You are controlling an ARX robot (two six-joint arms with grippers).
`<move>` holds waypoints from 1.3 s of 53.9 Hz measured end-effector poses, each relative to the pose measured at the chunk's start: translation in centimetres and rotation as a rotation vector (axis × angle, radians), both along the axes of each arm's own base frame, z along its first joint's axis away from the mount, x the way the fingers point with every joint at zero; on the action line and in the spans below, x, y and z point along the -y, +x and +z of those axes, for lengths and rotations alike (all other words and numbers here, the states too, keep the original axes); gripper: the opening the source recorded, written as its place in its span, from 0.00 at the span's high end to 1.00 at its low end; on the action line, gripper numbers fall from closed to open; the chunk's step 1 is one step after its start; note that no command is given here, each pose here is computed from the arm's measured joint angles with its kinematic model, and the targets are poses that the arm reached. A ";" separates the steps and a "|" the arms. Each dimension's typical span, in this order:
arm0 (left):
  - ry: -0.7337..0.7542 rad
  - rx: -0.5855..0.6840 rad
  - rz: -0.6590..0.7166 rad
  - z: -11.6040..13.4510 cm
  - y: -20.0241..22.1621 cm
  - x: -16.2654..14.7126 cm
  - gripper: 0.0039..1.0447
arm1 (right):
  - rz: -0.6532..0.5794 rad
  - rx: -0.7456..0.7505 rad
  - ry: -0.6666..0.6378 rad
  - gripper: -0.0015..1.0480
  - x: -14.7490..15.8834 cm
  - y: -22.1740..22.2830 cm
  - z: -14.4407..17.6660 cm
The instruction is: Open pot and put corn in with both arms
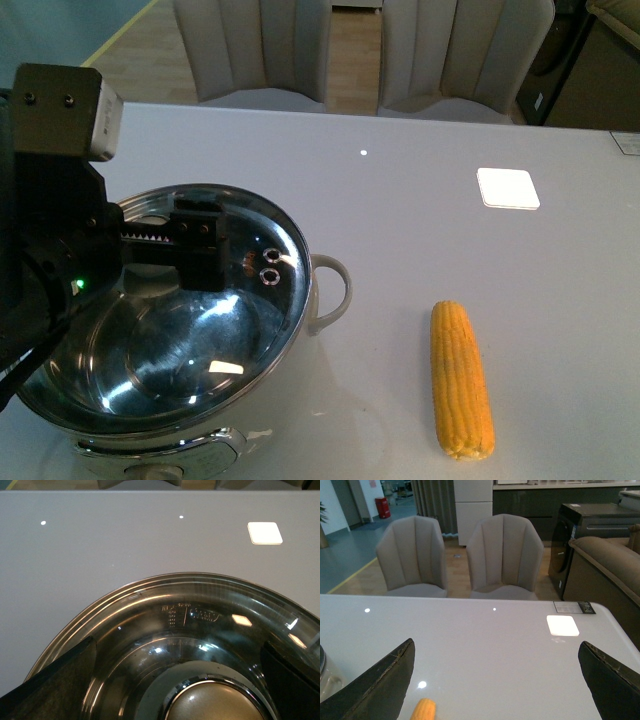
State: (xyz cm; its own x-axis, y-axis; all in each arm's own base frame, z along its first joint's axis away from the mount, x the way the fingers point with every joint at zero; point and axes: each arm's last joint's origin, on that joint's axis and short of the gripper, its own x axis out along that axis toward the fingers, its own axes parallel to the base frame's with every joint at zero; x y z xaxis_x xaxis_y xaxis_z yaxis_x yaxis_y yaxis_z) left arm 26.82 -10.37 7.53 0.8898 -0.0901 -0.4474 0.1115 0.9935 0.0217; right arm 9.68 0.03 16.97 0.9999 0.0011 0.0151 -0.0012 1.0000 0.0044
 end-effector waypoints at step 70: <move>0.077 0.056 0.023 2.1 -0.1 0.3 0.60 | 0.000 0.000 0.000 0.08 0.0 0.0 0.0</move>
